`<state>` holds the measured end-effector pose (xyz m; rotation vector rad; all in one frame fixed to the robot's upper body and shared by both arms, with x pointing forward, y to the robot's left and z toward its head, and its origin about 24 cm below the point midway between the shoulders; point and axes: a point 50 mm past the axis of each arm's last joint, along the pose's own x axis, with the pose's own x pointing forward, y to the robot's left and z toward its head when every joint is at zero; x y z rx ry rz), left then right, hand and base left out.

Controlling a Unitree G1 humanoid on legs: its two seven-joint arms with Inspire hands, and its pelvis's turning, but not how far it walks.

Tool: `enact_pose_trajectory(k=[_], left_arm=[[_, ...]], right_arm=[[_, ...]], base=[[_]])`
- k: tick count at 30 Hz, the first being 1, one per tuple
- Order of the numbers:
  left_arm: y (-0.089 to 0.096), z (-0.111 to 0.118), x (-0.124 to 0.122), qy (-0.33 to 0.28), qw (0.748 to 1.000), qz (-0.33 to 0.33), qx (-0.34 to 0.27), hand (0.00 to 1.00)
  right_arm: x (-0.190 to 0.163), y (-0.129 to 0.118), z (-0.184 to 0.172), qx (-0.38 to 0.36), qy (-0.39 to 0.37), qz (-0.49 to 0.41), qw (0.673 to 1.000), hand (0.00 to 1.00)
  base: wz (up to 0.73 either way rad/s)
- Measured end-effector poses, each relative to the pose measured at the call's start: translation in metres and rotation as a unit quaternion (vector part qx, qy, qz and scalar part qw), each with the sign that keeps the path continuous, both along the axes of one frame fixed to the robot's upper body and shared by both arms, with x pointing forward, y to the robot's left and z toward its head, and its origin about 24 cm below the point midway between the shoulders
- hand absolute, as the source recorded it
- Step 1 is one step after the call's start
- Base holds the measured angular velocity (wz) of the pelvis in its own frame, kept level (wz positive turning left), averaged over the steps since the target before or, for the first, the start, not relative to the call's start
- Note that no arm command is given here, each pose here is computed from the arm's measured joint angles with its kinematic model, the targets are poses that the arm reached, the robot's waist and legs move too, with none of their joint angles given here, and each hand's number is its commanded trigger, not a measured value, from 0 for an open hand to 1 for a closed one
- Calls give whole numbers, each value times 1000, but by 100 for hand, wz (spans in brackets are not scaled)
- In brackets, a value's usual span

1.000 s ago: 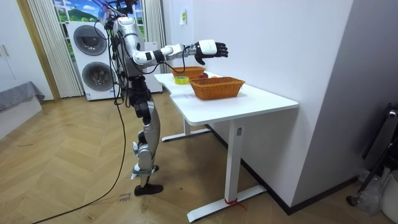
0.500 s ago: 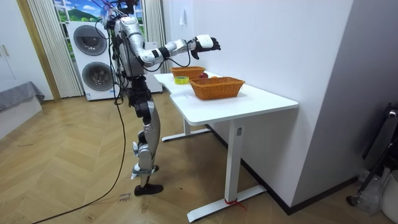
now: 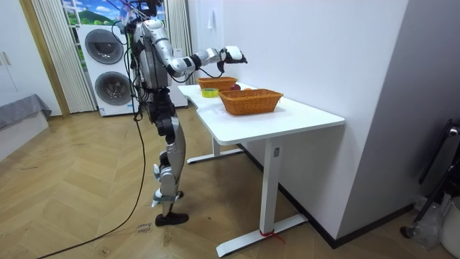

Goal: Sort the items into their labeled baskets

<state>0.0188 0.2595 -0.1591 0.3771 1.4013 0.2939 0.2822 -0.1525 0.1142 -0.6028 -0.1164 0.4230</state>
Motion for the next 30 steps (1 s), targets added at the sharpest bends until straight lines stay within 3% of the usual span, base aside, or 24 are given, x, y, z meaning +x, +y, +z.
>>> enact_pose_trajectory(k=[7,30], left_arm=[[-4,-1,8,3,1000,-17,-4,0],[-1,1,8,22,1000,-9,0,0]], right_arm=[[-1,19,-20,31,61,28,997,0],[3,17,-35,-4,98,-1,995,0]], base=[[13],[3]])
